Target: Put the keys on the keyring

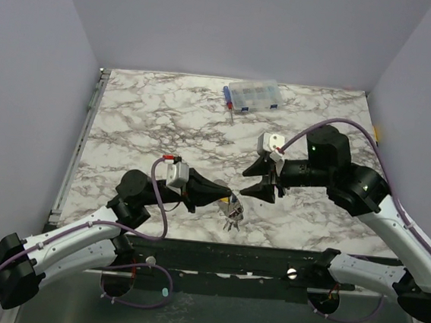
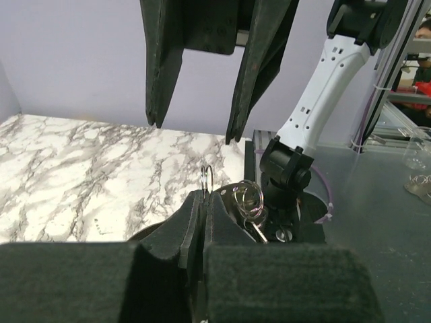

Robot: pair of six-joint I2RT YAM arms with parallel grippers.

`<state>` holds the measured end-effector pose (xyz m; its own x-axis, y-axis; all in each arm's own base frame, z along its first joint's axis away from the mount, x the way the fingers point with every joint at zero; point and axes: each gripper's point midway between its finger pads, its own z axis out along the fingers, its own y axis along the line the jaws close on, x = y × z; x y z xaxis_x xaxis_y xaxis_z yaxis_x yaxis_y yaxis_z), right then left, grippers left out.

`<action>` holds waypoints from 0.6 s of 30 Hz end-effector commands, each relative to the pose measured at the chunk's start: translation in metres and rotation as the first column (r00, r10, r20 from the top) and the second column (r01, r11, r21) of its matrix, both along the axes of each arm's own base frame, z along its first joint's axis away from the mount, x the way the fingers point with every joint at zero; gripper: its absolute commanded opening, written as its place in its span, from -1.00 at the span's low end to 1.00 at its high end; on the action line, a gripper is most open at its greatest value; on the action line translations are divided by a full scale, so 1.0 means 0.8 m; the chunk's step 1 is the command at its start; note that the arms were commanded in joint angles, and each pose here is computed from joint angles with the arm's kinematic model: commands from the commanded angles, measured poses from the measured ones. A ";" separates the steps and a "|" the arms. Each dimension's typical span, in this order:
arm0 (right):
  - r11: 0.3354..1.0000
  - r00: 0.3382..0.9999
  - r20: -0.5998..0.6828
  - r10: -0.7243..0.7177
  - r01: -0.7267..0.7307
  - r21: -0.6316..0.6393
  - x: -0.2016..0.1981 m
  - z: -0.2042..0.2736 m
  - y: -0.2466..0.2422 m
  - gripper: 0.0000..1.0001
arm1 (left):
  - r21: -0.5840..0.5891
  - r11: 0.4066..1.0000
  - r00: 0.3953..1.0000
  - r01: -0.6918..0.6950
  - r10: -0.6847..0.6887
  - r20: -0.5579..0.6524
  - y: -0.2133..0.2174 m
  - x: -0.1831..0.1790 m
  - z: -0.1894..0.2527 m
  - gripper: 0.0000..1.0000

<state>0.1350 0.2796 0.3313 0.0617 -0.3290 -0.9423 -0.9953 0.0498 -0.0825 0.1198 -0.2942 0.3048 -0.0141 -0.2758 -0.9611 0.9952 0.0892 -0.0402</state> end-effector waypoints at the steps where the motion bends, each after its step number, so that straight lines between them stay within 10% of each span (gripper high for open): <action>1: 0.994 0.997 -0.083 0.002 -0.011 -0.109 -0.010 -0.015 -0.010 0.06 | 0.005 1.000 0.999 -0.026 0.026 0.037 0.000 0.007 0.007 -1.00; 18: 0.976 0.979 -0.200 0.025 -0.067 -0.207 -0.012 -0.063 0.007 -0.18 | 0.050 0.998 0.999 -0.039 0.037 0.035 -0.001 0.011 -0.005 -1.00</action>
